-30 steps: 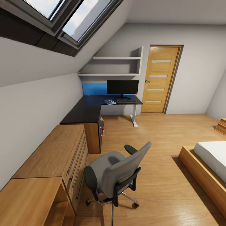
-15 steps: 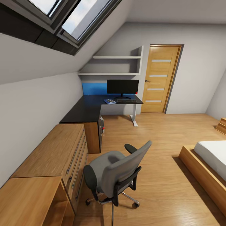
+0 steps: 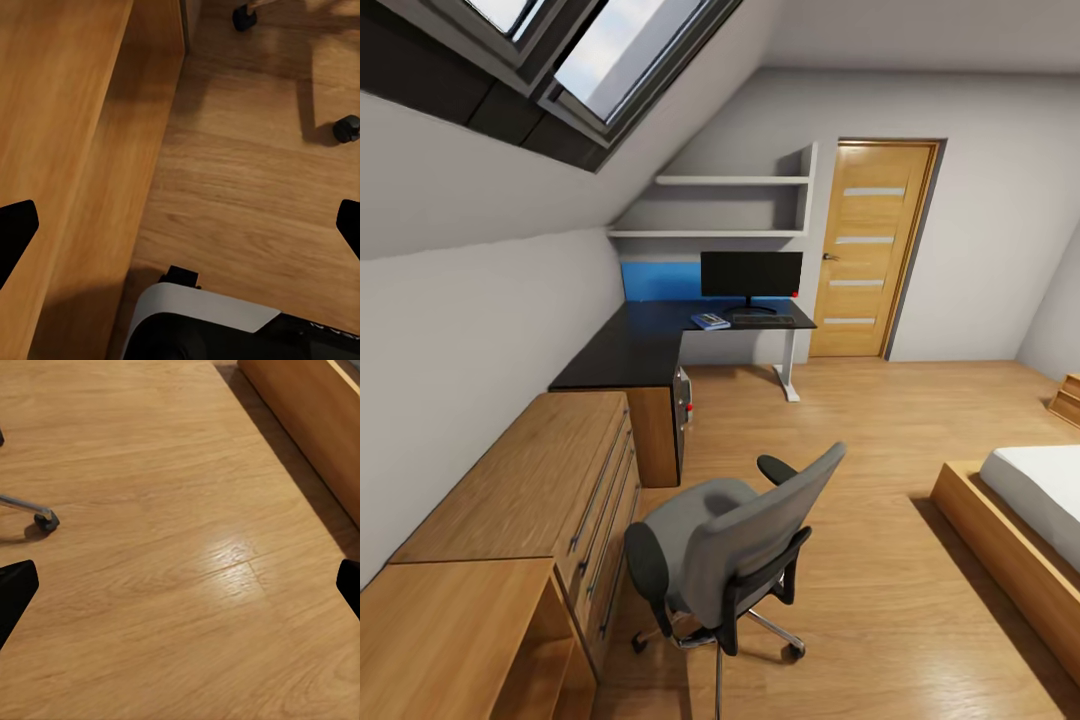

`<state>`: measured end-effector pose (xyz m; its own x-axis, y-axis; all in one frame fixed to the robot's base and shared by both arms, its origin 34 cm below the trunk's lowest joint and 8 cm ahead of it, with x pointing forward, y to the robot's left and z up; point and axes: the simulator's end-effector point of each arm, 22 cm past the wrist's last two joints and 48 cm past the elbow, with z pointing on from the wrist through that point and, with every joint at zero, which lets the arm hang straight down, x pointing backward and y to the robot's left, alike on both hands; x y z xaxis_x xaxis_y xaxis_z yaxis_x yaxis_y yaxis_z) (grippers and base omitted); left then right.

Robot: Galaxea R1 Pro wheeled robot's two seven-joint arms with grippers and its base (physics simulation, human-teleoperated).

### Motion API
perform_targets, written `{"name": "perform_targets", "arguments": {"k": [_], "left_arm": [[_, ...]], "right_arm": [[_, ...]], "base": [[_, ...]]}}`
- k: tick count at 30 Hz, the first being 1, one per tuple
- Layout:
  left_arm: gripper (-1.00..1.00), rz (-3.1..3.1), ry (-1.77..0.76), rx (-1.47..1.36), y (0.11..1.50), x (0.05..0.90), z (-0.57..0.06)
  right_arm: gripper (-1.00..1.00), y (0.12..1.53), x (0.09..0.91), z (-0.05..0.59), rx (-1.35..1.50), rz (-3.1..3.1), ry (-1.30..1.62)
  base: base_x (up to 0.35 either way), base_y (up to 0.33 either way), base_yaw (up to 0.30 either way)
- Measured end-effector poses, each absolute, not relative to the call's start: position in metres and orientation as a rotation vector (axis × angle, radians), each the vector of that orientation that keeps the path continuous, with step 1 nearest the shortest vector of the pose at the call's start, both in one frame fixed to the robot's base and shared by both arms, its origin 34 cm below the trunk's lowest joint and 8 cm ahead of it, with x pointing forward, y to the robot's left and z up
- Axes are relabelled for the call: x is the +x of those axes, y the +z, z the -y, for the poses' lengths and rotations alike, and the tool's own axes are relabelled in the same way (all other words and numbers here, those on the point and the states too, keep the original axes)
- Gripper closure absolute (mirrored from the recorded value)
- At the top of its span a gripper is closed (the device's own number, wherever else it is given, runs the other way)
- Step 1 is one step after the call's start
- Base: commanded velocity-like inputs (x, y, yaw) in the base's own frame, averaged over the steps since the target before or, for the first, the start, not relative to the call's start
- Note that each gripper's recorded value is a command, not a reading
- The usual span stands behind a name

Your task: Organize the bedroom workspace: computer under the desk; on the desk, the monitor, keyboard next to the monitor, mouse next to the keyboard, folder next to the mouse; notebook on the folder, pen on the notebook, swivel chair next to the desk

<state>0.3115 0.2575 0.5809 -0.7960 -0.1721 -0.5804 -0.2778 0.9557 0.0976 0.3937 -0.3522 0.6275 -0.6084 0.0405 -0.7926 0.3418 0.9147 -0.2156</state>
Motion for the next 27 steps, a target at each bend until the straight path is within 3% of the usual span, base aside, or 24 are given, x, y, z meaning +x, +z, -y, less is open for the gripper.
{"name": "perform_targets", "arguments": {"k": [14, 27], "left_arm": [[-1.0, -2.435, 0.176, -0.344, 0.585, 0.349, -0.243], [-1.0, -2.638, 0.201, -0.287, 0.54, 0.304, -0.241]], "right_arm": [[-1.0, 0.617, 0.395, 0.352, 0.273, -2.195, -0.439], [-1.0, 0.599, 0.396, 0.352, 0.271, -2.195, -0.438]], "base": [[0.0, 0.0, 0.0], [0.0, 0.0, 0.0]]}}
